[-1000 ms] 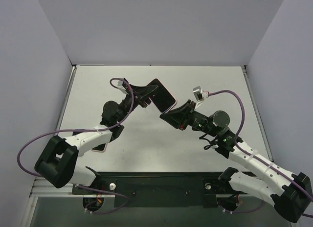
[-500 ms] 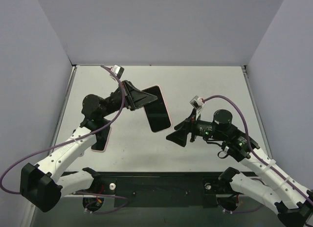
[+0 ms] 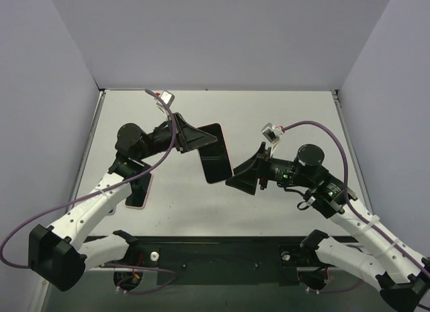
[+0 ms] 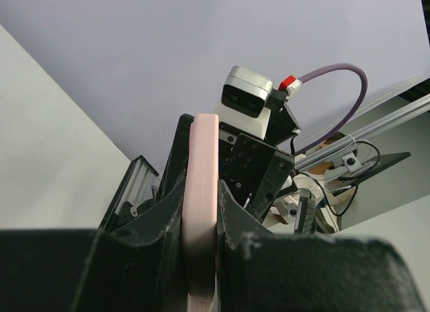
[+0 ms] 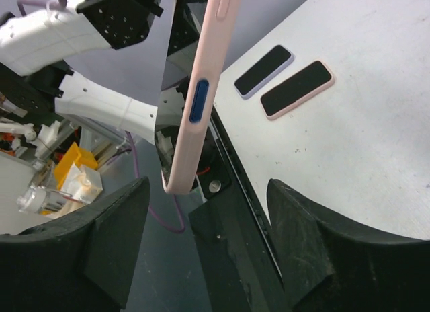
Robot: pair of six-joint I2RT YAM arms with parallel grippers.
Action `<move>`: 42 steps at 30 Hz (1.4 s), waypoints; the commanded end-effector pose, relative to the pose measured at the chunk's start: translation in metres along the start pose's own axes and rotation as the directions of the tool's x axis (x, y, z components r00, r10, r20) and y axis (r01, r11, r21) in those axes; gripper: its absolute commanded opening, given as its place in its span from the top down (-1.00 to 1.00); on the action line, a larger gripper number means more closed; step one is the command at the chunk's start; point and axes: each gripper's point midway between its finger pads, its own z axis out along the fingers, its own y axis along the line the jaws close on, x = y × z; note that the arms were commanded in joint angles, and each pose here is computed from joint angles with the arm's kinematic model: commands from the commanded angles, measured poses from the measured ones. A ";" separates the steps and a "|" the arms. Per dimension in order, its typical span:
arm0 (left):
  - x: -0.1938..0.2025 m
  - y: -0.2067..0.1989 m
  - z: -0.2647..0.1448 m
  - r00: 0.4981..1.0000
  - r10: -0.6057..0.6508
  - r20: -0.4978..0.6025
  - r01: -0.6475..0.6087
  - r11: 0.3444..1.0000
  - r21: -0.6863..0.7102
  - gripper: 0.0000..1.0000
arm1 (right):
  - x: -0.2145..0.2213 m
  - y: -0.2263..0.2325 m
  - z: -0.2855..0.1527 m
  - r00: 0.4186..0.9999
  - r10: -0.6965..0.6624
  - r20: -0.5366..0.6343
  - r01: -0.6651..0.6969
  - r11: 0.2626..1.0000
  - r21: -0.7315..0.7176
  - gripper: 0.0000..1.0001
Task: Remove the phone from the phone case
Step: Remove the phone case from the phone.
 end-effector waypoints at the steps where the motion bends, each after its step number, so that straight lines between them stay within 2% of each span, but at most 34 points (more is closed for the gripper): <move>1: -0.015 -0.040 0.000 0.995 0.096 0.037 -0.099 0.991 0.086 1.00 | -0.031 0.026 0.008 0.997 -0.028 0.068 0.036 0.994 -0.107 -0.24; 4: -0.016 -0.043 0.000 0.994 0.098 0.046 -0.102 0.991 0.087 1.00 | -0.029 0.034 0.013 0.998 -0.036 0.053 0.043 0.990 -0.135 -0.18; 12: -0.019 -0.049 0.001 0.997 0.065 0.046 -0.070 0.990 0.120 1.00 | -0.019 0.041 0.020 0.997 -0.073 0.004 0.073 0.983 -0.168 0.22; 15: -0.018 -0.055 0.000 0.998 0.042 0.042 -0.048 0.987 0.154 1.00 | -0.018 0.044 0.021 0.996 -0.083 -0.008 0.080 0.978 -0.195 0.56; 20: -0.018 -0.067 -0.002 0.999 0.025 0.033 -0.031 0.980 0.196 1.00 | -0.022 0.044 0.023 0.994 -0.110 0.009 0.109 0.973 -0.202 1.00; 24: -0.018 -0.076 -0.004 0.999 0.016 0.028 -0.022 0.976 0.218 1.00 | -0.025 0.045 0.025 0.993 -0.119 0.013 0.119 0.971 -0.208 1.00; 26: -0.018 -0.085 -0.007 1.000 -0.015 0.020 0.009 0.966 0.259 1.00 | -0.019 0.043 0.024 0.984 -0.175 0.015 0.174 0.960 -0.220 1.00; 27: -0.018 -0.096 -0.010 1.000 -0.009 0.025 0.001 0.951 0.309 1.00 | -0.017 0.045 0.022 0.978 -0.206 0.022 0.205 0.950 -0.235 1.00; 28: -0.020 -0.099 -0.010 0.997 -0.083 0.003 0.078 0.942 0.327 1.00 | -0.013 0.041 0.021 0.967 -0.252 0.046 0.255 0.938 -0.233 1.00; 29: -0.021 -0.112 -0.015 0.998 -0.064 0.011 0.054 0.918 0.392 1.00 | -0.013 0.039 0.019 0.958 -0.281 0.065 0.288 0.929 -0.233 1.00; 30: -0.023 -0.116 -0.016 0.991 -0.134 -0.020 0.130 0.901 0.414 1.00 | -0.011 0.035 0.018 0.941 -0.331 0.077 0.339 0.913 -0.226 1.00; 31: -0.023 -0.132 -0.022 0.994 -0.110 -0.016 0.104 0.872 0.478 1.00 | -0.012 0.029 0.018 0.933 -0.350 0.080 0.359 0.910 -0.209 1.00; 32: -0.023 -0.141 -0.027 0.990 -0.135 -0.043 0.137 0.846 0.516 1.00 | -0.013 0.027 0.019 0.920 -0.381 0.086 0.391 0.896 -0.212 1.00; 37: -0.024 -0.156 -0.031 0.984 -0.164 -0.075 0.178 0.825 0.537 1.00 | -0.030 0.008 0.031 0.888 -0.444 0.119 0.459 0.873 -0.167 1.00; 42: -0.020 -0.168 -0.041 0.976 -0.182 -0.120 0.218 0.786 0.578 1.00 | -0.033 0.005 0.048 0.864 -0.494 0.093 0.502 0.836 -0.220 1.00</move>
